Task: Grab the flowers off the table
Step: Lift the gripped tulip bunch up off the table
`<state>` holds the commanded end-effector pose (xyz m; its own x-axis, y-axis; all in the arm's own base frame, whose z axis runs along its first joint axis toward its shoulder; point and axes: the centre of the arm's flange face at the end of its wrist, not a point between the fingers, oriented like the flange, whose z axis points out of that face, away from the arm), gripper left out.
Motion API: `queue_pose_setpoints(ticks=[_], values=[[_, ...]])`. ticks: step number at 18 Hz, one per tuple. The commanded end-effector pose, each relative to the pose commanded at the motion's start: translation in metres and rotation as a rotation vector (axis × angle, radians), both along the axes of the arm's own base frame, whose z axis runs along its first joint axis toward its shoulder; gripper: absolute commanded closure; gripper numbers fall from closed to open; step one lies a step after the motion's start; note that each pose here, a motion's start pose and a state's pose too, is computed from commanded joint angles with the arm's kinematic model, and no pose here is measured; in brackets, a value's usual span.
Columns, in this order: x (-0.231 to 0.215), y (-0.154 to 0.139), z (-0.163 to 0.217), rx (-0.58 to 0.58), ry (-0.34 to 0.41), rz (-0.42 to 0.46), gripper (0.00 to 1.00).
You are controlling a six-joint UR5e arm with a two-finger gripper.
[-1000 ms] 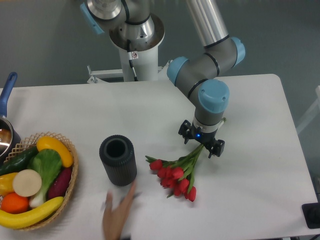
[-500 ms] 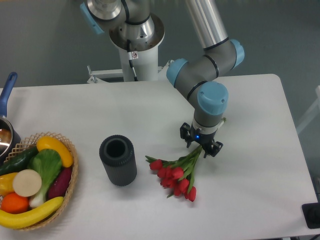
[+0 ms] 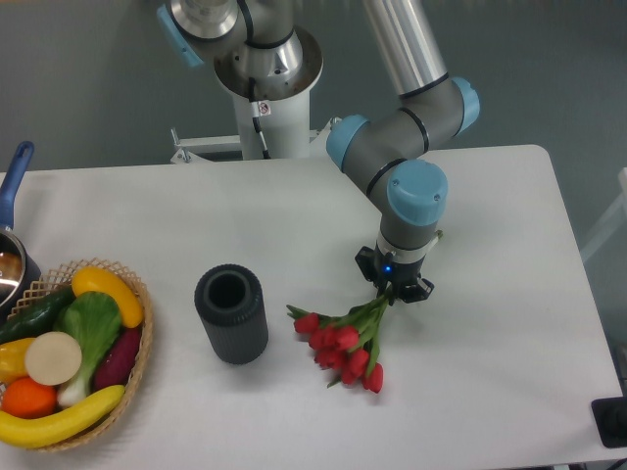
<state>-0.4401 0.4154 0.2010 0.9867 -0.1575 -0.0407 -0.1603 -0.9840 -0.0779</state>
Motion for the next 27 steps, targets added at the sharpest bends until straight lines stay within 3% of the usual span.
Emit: queue_pose_setpoints(ticks=[7, 15, 24, 27], values=[[-0.015, 0.006, 0.029, 0.036, 0.050, 0.004, 0.86], [0.001, -0.005, 0.136, 0.239, 0.118, 0.040, 0.86], [0.027, 0.003, 0.235, 0.634, 0.015, 0.115, 0.86], [0.020, -0.009, 0.248, 0.778, -0.081, 0.139, 0.86]])
